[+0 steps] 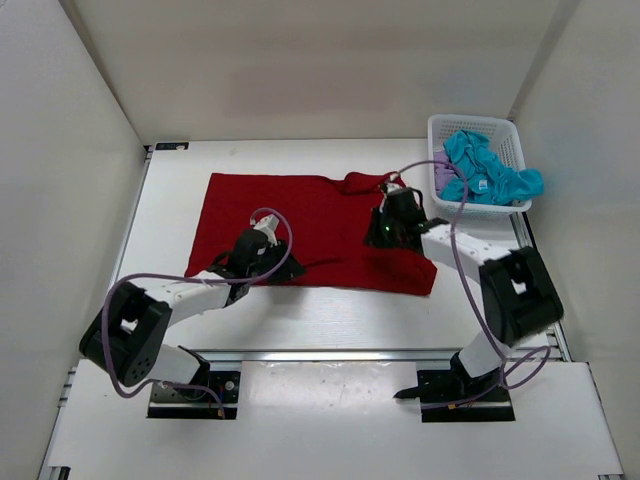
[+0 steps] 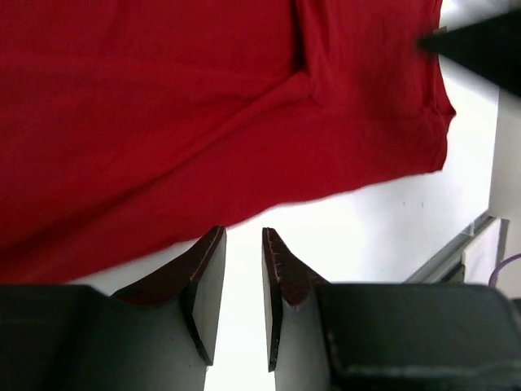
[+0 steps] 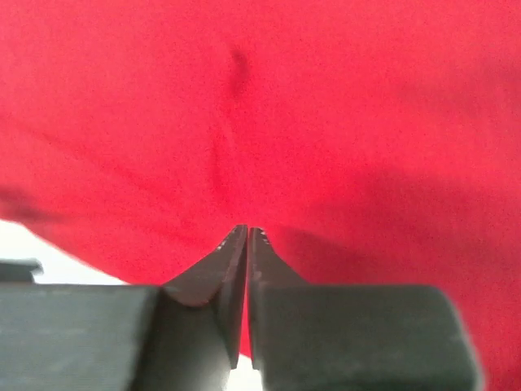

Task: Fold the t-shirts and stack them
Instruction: Fold the flattened tshirt in 1/3 of the way

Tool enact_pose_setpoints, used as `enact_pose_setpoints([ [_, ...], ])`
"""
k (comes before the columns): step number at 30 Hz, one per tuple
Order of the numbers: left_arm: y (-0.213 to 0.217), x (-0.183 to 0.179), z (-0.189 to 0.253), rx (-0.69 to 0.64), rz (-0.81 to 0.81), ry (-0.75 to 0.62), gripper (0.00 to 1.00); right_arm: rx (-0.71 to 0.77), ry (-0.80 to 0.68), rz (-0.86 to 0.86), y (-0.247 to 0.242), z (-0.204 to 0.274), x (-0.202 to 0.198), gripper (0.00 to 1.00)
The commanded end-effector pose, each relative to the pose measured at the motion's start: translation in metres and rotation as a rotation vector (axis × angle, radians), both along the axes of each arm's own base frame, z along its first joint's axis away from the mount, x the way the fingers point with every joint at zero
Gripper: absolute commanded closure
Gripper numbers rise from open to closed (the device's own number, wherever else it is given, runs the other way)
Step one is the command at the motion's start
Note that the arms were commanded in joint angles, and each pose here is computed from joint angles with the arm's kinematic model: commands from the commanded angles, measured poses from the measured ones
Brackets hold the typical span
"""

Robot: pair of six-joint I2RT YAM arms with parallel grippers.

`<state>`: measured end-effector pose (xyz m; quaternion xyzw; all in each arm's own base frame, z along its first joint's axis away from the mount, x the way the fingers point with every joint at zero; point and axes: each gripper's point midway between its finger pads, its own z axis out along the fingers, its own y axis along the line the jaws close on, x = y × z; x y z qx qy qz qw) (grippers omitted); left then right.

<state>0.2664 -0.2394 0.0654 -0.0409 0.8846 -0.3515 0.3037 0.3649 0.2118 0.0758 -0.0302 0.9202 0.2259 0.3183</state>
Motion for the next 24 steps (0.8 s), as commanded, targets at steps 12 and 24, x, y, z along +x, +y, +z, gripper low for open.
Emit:
enact_pose_setpoints([
  [12, 0.027, -0.009, -0.068, 0.134, 0.041, 0.185, 0.69, -0.036, 0.153, -0.022, -0.045, -0.069, -0.114, 1.0],
  [24, 0.032, -0.029, -0.024, 0.038, 0.072, 0.144, 0.64, 0.082, 0.017, -0.01, -0.043, 0.014, -0.073, 0.75],
])
